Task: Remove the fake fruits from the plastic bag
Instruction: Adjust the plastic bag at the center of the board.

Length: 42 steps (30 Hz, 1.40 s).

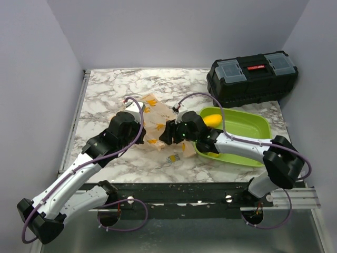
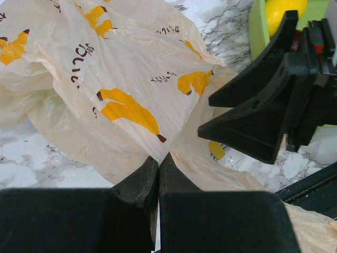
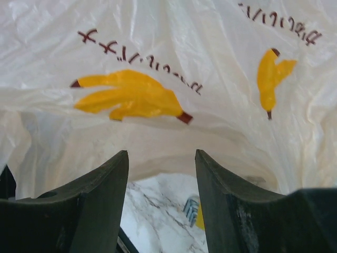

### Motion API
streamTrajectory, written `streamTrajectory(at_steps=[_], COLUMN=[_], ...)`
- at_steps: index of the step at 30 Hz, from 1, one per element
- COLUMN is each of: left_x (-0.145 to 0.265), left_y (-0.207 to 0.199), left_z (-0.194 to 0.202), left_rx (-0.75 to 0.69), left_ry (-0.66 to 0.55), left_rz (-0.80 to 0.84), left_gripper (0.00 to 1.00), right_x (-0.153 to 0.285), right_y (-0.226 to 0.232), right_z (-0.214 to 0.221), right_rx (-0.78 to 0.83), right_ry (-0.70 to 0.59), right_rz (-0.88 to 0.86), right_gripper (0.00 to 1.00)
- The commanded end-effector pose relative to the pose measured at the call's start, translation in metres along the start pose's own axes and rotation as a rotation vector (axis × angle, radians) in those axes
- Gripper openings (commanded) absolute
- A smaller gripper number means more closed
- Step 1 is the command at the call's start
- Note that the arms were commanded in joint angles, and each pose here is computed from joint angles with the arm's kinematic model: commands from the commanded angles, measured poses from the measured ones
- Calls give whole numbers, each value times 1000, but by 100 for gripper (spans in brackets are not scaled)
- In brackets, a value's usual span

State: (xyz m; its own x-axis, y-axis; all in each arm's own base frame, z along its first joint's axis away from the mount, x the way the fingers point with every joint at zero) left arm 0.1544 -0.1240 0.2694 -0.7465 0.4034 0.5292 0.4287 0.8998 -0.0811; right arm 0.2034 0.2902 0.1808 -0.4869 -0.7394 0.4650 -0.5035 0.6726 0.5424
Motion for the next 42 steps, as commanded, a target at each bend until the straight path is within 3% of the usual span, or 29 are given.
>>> streamTrajectory(at_steps=[1, 5, 12, 14, 22, 28, 31, 35, 39, 42], left_x=[0, 0, 1, 1, 3, 9, 9, 4, 1, 0], left_y=[-3, -3, -1, -1, 4, 4, 2, 3, 5, 8], left_z=[0, 5, 9, 11, 27, 29, 31, 37, 39, 40], left_rx=[-13, -5, 42, 53, 61, 55, 54, 57, 50, 43], left_ry=[8, 30, 45, 58, 108, 71, 81, 113, 145, 165], left_rz=[52, 57, 6, 7, -28, -1, 23, 5, -35, -65], left_gripper=[0, 0, 0, 0, 0, 0, 0, 0, 0, 0], right_x=[-21, -42, -70, -73, -61, -81, -89, -91, -89, -86], right_y=[13, 25, 26, 24, 31, 25, 20, 17, 18, 19], right_z=[-14, -4, 75, 76, 23, 31, 28, -9, -47, -73], right_rx=[0, 4, -77, -82, 13, -67, -85, -67, -47, -55], right_ry=[-48, -23, 166, 175, -74, -73, -146, -393, -638, -728], right_rz=[-61, -136, -221, -192, 5, 67, 104, 283, 337, 345], right_gripper=[55, 52, 46, 44, 47, 47, 47, 47, 49, 51])
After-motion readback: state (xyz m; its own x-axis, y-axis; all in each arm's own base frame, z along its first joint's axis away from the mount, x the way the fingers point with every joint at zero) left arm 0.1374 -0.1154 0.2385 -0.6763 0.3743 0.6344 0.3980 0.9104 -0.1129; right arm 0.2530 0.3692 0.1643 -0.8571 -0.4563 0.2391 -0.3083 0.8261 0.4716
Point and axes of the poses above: each gripper's point midway between its finger pads, its own x axis back along the fingers, its own y axis along the line the jaws close on, z = x × y, the point moved 10 cm from there along x, back along the fingers, and after that the axes turned 7 degrees about -x, right-handed, at the moved point
